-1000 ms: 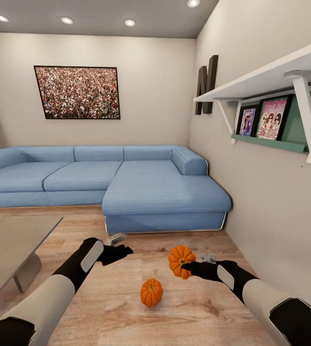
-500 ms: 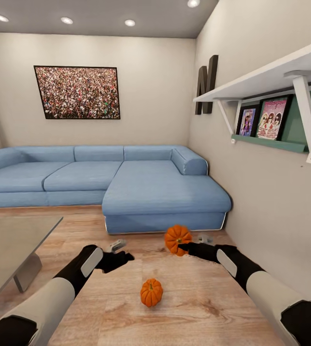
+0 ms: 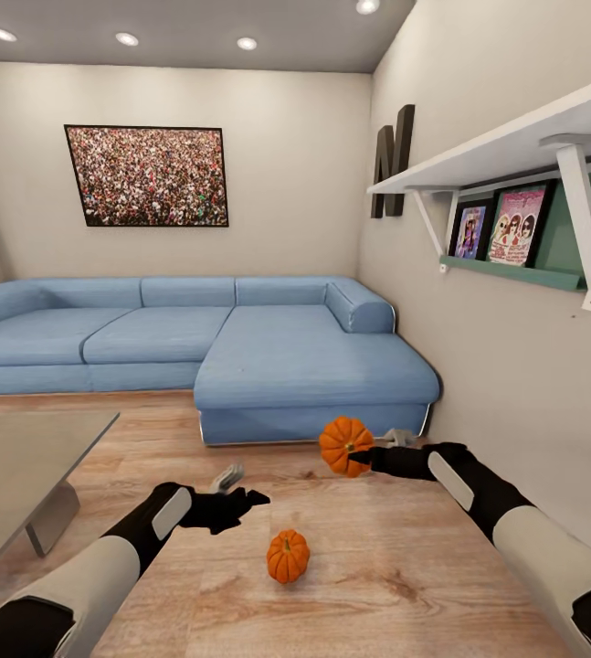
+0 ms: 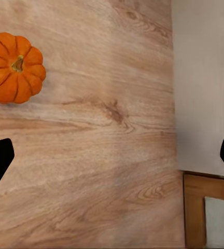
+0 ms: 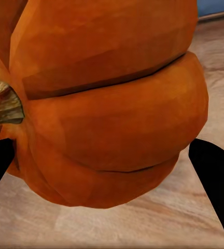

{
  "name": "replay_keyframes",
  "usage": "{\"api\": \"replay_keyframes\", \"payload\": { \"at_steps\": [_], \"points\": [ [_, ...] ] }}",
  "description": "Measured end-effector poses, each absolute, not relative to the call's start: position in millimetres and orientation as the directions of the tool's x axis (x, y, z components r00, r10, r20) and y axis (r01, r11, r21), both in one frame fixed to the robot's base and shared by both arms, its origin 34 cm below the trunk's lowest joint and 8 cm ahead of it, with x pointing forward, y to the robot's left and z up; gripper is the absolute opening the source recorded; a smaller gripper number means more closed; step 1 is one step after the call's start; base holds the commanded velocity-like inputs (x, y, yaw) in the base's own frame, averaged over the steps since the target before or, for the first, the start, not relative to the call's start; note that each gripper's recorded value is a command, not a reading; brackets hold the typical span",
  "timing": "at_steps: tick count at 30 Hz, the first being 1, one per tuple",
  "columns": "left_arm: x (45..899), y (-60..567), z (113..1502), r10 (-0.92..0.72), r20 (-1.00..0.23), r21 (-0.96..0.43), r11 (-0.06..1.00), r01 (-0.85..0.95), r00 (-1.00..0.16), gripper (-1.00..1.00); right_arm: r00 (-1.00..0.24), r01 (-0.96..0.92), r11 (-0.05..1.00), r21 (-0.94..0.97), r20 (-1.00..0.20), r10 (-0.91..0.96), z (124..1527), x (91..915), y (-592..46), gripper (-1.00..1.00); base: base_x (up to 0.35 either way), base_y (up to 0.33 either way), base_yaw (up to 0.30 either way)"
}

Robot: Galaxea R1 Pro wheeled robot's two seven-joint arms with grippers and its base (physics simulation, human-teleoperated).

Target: Place each of the two pumpkins and all three candles from the living room inside a cabinet in the living room (use any cabinet), then make sure every cabinet is closed, and position the cauldron so it is next to a table in the living room.

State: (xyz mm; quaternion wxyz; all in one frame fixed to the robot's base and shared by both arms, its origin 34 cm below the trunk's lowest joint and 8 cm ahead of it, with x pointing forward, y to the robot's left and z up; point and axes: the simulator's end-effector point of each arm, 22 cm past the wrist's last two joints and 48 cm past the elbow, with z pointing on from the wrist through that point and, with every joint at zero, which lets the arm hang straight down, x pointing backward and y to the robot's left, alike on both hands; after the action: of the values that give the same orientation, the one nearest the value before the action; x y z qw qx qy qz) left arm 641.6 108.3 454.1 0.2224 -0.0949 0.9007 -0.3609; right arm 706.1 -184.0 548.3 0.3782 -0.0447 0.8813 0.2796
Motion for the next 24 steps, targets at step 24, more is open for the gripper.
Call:
{"api": "replay_keyframes", "payload": {
  "at_steps": [24],
  "points": [
    [621, 101, 436, -0.283, -0.302, -0.698, 0.716, 0.009, -0.911, 1.00, -0.741, -0.375, 0.791, 0.483, -0.669, 0.058, 582, 688, -159, -1.00, 0.177, 0.000, 0.000]
  ]
}}
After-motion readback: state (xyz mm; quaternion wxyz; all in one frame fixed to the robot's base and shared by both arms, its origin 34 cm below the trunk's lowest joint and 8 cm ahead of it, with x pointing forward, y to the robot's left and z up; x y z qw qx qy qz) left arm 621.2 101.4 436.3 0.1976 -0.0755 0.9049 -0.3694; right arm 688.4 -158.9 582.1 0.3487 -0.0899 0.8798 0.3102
